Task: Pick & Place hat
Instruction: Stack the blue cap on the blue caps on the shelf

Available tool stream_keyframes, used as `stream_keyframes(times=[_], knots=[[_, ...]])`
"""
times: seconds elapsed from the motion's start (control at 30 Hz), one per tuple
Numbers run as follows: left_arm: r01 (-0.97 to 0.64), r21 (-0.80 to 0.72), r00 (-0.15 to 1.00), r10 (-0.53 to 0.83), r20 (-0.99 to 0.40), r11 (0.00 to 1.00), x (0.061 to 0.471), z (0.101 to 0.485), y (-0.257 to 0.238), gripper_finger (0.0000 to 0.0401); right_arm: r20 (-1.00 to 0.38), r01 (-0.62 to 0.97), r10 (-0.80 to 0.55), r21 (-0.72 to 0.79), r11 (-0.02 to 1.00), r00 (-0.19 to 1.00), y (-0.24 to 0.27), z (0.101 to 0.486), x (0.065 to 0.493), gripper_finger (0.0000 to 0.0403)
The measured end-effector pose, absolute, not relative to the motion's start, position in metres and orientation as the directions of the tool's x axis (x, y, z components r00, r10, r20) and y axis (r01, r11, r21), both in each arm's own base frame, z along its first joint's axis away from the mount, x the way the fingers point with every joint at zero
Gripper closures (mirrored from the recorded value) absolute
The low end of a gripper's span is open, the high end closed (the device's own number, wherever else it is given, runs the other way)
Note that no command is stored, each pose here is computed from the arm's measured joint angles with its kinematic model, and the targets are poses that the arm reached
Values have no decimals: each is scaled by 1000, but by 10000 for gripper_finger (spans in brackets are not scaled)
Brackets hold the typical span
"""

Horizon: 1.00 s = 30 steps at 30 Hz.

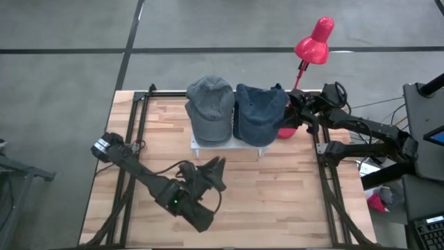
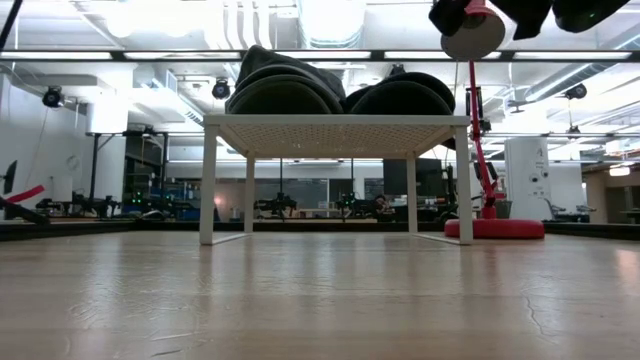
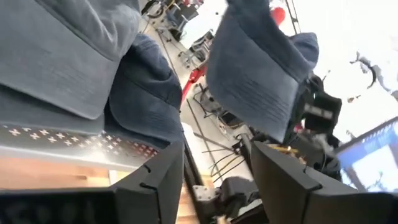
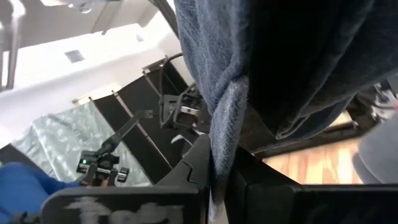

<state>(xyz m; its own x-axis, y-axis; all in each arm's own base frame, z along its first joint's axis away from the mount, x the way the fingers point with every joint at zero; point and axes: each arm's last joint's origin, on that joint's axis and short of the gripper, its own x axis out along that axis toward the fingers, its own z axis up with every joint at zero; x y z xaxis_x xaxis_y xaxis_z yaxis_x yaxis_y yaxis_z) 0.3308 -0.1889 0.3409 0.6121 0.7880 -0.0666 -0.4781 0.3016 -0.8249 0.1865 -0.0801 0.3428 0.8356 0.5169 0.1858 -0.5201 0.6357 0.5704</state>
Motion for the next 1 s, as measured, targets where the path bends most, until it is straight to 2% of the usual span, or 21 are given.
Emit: stream_keyframes(times=[0.27, 0.57, 1.0], knots=[[-348, -920, 615, 785, -76, 183, 352, 354, -176, 211, 225, -549, 511, 495, 673, 829, -79, 348, 185, 390], [-310, -935, 621, 781, -60, 174, 369, 369, -159, 211, 232, -556, 510, 450, 698, 828, -77, 349, 186, 390], [-244, -963, 581, 812, -54, 111, 395, 357, -136, 211, 255, -567, 508, 426, 705, 823, -75, 351, 186, 390]])
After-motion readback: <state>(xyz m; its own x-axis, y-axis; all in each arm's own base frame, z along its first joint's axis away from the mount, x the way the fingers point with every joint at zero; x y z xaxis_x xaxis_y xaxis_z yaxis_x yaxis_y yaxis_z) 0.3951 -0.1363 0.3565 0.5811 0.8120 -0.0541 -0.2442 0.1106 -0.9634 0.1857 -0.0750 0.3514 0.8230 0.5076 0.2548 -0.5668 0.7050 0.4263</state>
